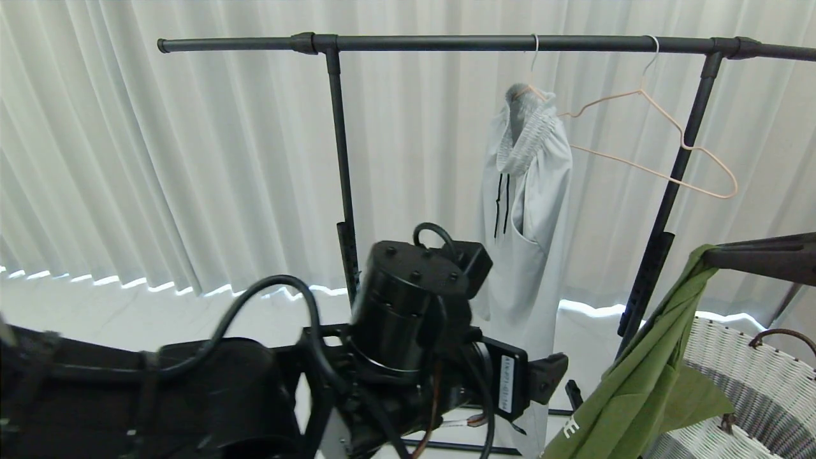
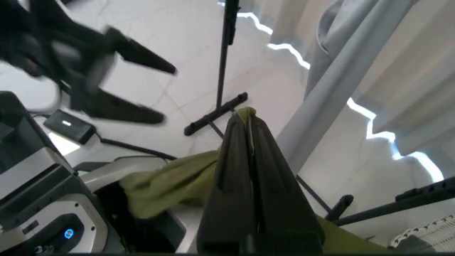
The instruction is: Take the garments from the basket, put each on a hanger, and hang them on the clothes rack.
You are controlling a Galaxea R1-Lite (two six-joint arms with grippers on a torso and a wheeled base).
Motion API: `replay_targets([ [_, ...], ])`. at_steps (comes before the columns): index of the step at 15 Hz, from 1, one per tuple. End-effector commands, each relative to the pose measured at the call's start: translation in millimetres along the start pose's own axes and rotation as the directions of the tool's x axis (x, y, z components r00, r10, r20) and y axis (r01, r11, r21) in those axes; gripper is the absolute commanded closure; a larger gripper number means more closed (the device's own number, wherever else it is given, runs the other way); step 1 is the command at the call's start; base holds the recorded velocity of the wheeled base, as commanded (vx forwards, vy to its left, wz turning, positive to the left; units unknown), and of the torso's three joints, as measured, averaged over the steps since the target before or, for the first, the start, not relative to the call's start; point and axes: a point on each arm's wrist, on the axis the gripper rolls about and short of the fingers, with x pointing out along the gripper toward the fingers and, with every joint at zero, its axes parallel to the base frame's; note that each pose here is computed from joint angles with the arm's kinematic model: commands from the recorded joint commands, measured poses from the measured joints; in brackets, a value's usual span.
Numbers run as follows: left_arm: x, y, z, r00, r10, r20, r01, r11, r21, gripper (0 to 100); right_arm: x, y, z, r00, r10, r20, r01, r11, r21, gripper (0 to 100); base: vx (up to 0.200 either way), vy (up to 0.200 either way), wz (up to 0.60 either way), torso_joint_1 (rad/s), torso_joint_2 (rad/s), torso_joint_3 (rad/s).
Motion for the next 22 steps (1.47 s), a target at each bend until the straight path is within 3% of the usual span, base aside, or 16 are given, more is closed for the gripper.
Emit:
replay_targets([
  [1, 45, -6.5, -18, 0.999, 0.017, -0.046, -0.016, 1.0, 0.011, 0, -6, 3.2, -0.1, 1.0, -0.002, 0.016, 0.002, 1.0, -0.008, 100, 0.0, 0.0, 0.0, 0.0, 0.0, 0.0],
  [7, 51, -9.5, -15, 0.998, -0.047, -0.052, 0.048, 0.999, 0.018, 0, -25, 16.1, -8.2, 1.0, 0.024, -0.001, -0.024, 1.0, -0.014, 100, 0.0, 0.0, 0.0, 0.0, 0.0, 0.0],
  [9, 51, -9.1, -18, 0.995, -0.068, -0.07, 0.072, 0.995, 0.064, 0, -29, 17.7, -1.2, 0.999, 0.031, 0.011, -0.03, 0.999, -0.028, 100, 0.0, 0.0, 0.0, 0.0, 0.0, 0.0],
  [11, 47, -4.3, -23, 0.995, -0.052, -0.087, 0.058, 0.996, 0.071, 0, -25, 14.2, 9.1, 0.999, 0.029, 0.022, -0.028, 0.999, -0.034, 100, 0.0, 0.0, 0.0, 0.0, 0.0, 0.0],
  [16, -28, 24.8, -23, 0.998, -0.021, -0.067, 0.024, 0.999, 0.04, 0, 11, 19.4, 32.4, 0.985, 0.167, 0.035, -0.163, 0.982, -0.092, 100, 0.0, 0.0, 0.0, 0.0, 0.0, 0.0],
  [22, -80, 55.6, -10, 0.997, 0.068, 0.046, -0.069, 0.998, 0.007, 0, 65, 37.0, 62.0, 0.949, 0.313, 0.042, -0.304, 0.941, -0.151, 100, 0.0, 0.0, 0.0, 0.0, 0.0, 0.0],
])
